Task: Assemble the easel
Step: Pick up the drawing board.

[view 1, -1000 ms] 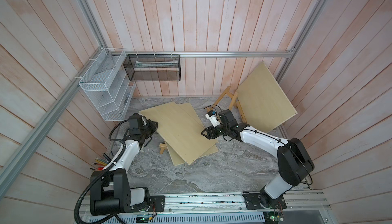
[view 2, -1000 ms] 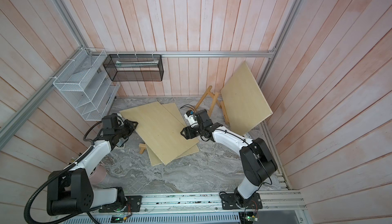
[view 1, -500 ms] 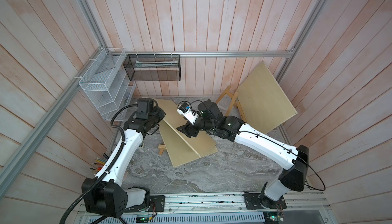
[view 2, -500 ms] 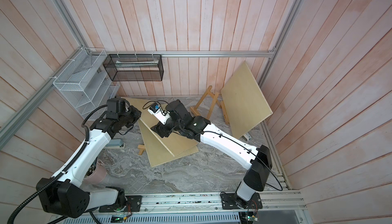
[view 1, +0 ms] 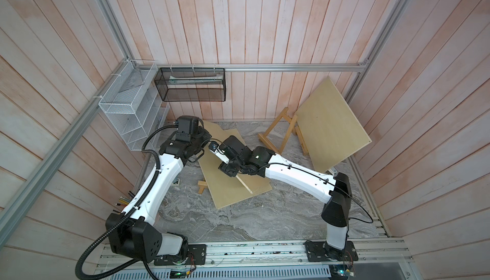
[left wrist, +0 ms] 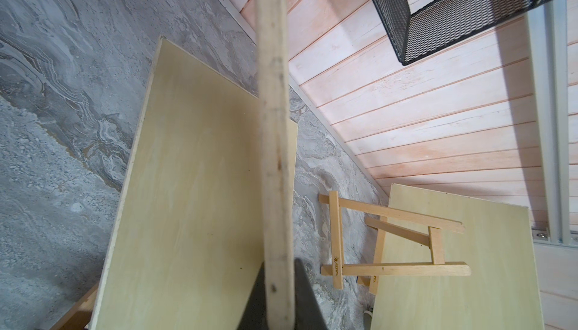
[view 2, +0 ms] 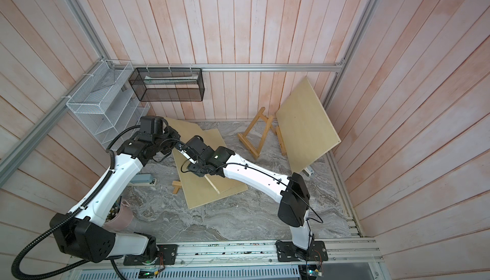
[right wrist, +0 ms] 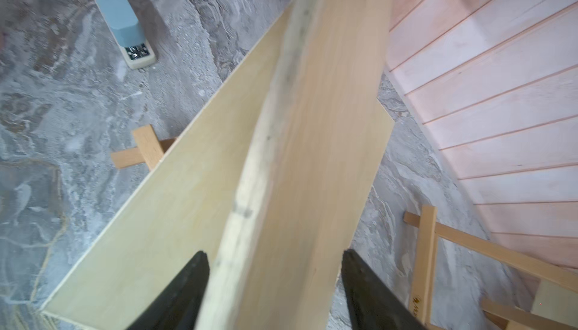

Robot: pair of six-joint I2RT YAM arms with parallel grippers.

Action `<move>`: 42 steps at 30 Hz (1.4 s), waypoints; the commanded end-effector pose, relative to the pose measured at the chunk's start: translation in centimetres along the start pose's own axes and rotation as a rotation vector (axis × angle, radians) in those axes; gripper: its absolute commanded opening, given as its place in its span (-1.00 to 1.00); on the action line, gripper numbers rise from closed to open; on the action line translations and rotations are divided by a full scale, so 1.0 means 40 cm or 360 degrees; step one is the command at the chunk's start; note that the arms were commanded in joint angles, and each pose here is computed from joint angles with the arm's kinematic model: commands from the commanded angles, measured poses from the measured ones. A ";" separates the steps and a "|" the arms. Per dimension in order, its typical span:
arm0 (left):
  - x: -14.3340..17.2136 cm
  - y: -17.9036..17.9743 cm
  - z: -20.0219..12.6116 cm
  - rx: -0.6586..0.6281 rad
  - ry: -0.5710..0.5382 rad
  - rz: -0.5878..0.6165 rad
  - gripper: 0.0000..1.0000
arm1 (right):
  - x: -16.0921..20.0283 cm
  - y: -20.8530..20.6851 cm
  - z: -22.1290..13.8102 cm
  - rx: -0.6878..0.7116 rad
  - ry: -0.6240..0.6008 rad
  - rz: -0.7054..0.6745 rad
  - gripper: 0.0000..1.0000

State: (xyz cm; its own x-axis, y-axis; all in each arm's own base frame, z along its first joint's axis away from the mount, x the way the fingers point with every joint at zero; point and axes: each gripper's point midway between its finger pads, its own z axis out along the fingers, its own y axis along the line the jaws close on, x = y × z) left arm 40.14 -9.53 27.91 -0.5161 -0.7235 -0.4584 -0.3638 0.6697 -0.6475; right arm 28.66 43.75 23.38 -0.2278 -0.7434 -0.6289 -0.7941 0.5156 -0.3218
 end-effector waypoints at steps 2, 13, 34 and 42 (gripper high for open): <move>-0.059 -0.076 -0.049 0.0146 -0.0144 0.0038 -1.00 | 0.018 -0.057 0.003 0.0257 0.0138 -0.0007 0.28; -0.010 -0.113 -0.021 0.0251 -0.0029 -0.0003 -1.00 | 0.017 -0.058 0.020 0.0316 0.0176 -0.0043 -0.97; -0.005 -0.155 -0.002 0.0368 0.0022 -0.0001 -0.07 | -0.005 -0.093 -0.037 0.0160 0.0065 0.0022 -1.00; -0.041 -0.114 -0.024 0.0285 -0.0061 0.0006 0.22 | -0.017 -0.201 -0.097 0.0036 -0.0040 0.0303 -1.00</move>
State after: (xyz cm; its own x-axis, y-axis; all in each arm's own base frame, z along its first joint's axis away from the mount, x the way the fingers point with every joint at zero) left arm 41.92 -12.15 29.59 -0.5308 -0.7268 -0.4360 -0.2581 0.6287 -0.7336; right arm 32.39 40.23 23.42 -0.3384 -0.7432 -0.5772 -0.7511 0.5828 -0.3101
